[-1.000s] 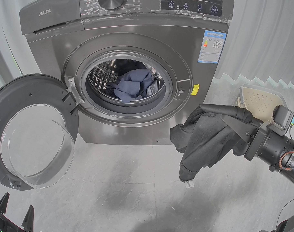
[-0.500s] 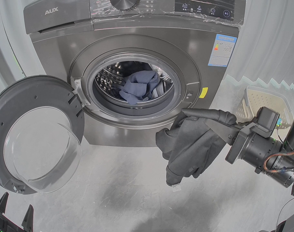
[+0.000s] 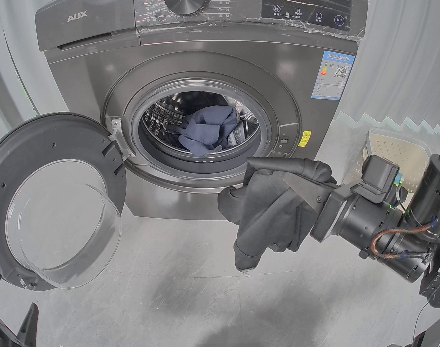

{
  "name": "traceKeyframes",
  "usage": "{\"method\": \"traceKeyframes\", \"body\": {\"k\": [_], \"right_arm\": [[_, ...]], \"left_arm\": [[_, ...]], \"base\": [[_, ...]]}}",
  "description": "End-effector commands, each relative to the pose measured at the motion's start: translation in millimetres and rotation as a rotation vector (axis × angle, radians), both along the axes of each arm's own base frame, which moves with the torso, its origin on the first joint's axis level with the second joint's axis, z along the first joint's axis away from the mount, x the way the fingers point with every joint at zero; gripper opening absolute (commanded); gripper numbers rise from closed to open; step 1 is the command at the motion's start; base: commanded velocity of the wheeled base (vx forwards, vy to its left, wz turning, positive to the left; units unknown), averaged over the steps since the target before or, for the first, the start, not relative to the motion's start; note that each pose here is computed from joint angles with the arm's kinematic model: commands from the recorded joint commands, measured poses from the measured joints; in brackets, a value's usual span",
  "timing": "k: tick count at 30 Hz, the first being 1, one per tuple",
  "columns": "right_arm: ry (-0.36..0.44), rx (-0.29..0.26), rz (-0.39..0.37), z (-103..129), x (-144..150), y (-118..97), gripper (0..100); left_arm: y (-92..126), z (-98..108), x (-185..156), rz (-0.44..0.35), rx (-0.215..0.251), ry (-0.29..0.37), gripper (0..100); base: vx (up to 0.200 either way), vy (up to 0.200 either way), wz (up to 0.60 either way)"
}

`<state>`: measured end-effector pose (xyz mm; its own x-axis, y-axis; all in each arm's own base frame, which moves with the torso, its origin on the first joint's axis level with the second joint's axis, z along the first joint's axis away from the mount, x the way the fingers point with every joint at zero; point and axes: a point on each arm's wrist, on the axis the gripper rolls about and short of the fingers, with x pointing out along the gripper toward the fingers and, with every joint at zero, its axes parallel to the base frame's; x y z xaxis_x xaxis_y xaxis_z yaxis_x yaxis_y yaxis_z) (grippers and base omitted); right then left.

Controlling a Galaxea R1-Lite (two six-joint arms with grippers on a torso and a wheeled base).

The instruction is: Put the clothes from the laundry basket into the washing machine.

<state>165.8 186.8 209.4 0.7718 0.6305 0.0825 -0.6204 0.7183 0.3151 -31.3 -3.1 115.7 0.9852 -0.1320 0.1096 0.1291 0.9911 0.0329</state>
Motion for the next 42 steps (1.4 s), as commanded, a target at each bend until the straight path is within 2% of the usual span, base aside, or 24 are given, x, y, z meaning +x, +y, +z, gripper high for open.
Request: {"method": "traceKeyframes", "body": {"k": [1,2,3,10,15,21,25,28,32,33,36,42], "right_arm": [[-0.024,0.035,0.036,-4,11,32,0],[-0.033,0.048,0.034,-4,17,39,0],[-0.038,0.054,0.034,-6,21,44,0],[-0.098,0.127,0.022,-4,39,67,0],[-0.116,0.150,0.022,-3,46,76,0],[-0.123,0.158,0.013,-5,52,80,0],[-0.125,0.160,0.004,-6,55,79,0],[-0.125,0.158,0.002,-6,54,78,0],[-0.129,0.156,0.000,-5,55,78,0],[-0.132,0.157,-0.001,-4,54,77,0],[-0.135,0.160,-0.004,-3,54,76,0],[-0.139,0.165,-0.002,-1,53,76,0]], "left_arm": [[-3,39,13,-0.159,0.008,0.058,100],[-4,41,24,-0.201,0.006,0.106,100],[-5,44,31,-0.227,0.004,0.126,100],[-10,57,85,-0.402,0.017,0.196,100],[-21,54,112,-0.520,0.012,0.240,100],[-38,45,146,-0.607,0.017,0.322,100],[-53,40,170,-0.664,0.016,0.321,100],[-68,40,191,-0.657,-0.004,0.300,100],[-83,34,210,-0.625,-0.007,0.289,100],[-91,29,213,-0.633,-0.003,0.300,100],[-100,20,218,-0.637,0.004,0.339,100],[-109,10,234,-0.645,-0.024,0.400,100]], "base": [[0.000,0.000,0.00],[0.000,0.000,0.00],[0.000,0.000,0.00],[0.000,0.000,0.00],[0.000,0.000,0.00],[0.000,0.000,0.00],[0.000,0.000,0.00],[0.000,0.000,0.00],[0.000,0.000,0.00],[0.000,0.000,0.00],[0.000,0.000,0.00],[0.000,0.000,0.00]]}}
